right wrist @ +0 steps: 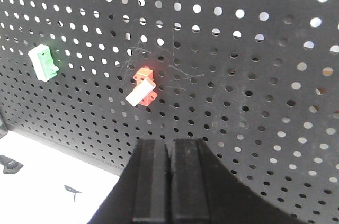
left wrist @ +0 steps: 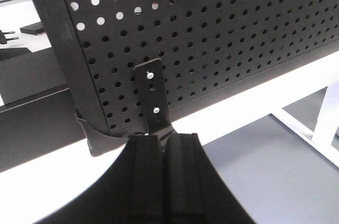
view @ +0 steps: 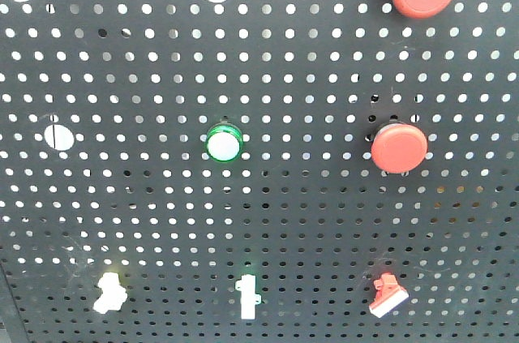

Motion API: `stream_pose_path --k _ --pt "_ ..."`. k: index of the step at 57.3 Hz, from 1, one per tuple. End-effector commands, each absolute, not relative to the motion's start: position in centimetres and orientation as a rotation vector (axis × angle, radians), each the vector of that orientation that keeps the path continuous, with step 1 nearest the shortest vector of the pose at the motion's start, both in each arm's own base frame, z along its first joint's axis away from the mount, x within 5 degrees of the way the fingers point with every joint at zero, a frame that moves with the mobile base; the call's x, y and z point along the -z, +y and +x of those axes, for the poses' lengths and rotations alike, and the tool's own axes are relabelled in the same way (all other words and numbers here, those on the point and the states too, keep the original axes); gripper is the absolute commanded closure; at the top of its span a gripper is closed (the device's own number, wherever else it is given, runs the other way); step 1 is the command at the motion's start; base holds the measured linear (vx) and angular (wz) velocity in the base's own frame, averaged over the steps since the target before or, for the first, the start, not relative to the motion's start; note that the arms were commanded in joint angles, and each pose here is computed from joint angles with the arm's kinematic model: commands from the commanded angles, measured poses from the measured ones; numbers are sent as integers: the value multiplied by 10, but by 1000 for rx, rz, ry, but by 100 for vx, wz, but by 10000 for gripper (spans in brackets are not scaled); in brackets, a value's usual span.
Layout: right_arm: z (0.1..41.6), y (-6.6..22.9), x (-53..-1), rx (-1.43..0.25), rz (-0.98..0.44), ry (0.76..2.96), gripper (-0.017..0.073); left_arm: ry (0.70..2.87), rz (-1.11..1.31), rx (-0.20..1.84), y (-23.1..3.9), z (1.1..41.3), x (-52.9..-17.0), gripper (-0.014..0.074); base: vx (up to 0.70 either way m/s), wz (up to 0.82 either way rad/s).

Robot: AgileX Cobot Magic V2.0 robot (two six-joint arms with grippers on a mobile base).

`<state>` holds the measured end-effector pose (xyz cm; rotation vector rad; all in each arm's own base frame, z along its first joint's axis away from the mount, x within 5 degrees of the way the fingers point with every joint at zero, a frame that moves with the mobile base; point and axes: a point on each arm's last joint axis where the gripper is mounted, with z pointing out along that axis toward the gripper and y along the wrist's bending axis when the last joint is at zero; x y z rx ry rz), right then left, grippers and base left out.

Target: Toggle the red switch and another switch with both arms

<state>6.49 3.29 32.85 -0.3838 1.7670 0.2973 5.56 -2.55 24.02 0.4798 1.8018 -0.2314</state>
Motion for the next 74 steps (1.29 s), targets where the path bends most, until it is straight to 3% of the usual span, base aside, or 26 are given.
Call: stream_pose_path --k 1,19,28,74 --pt "67 31 -342 -285 -342 1688 566 1720 446 250 -26 57 -254 591 0 0" --pt "67 31 -342 -285 -342 1688 565 1515 296 109 -12 47 -224 591 0 0" --pt "67 31 -342 -287 -344 1692 566 1454 86 184 -10 55 -201 591 0 0" --pt "67 31 -342 -287 -344 1692 566 1508 95 108 -7 56 -198 591 0 0"
